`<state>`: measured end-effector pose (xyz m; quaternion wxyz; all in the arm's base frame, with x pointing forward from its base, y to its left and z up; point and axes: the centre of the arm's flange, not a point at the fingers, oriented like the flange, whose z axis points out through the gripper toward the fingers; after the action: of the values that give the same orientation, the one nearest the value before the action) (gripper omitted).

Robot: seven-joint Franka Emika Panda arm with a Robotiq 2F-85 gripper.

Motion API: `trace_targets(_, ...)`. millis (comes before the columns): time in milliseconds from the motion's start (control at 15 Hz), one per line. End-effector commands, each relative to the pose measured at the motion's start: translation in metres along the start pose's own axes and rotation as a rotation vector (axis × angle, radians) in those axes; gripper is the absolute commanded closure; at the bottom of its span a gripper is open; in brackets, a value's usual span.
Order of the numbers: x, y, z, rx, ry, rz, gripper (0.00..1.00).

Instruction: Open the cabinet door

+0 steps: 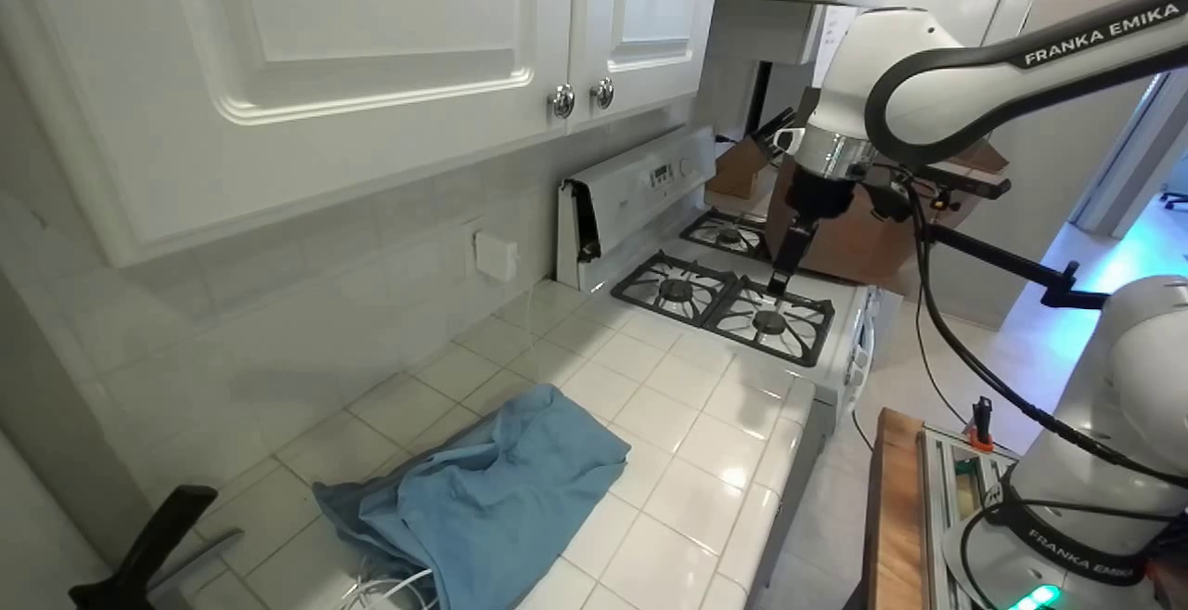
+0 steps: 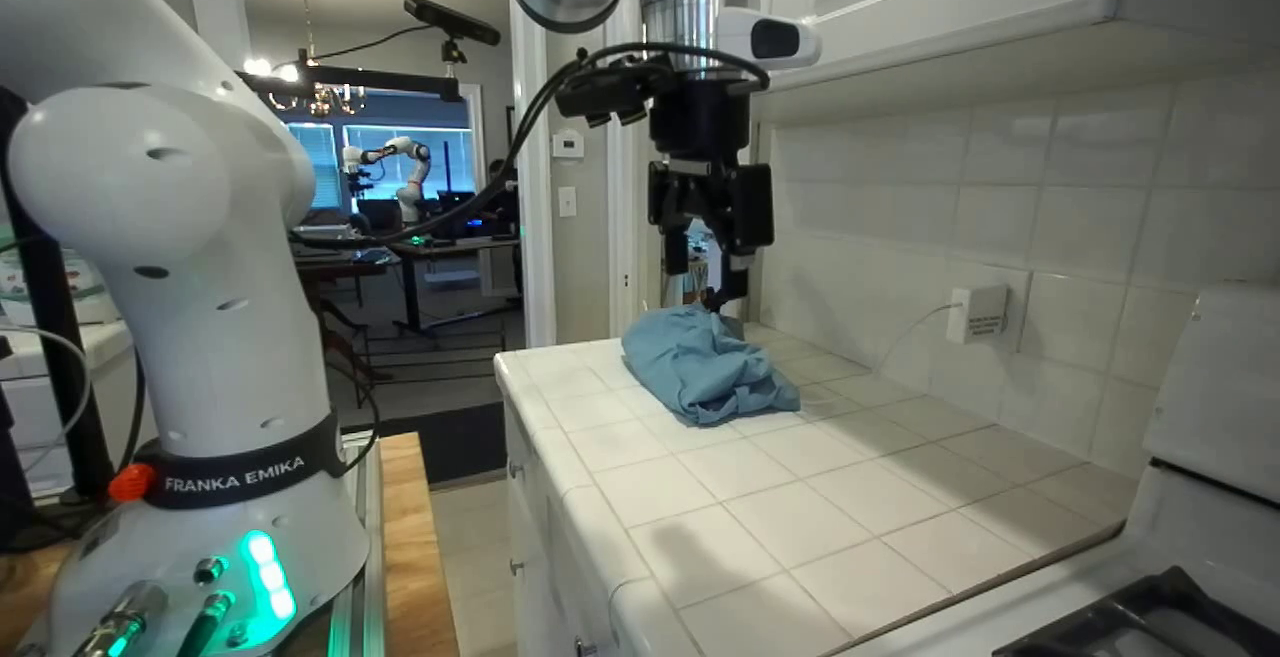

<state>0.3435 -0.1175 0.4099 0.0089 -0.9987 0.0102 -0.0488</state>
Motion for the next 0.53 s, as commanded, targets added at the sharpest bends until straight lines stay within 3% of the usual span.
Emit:
trace_targets(0, 0.031, -0.017, -0.021, -0.001, 0.02, -0.027, 0.0)
trace_targets(467, 0.113, -0.06, -0.097, -0.022, 0.115, -0.031, 0.0)
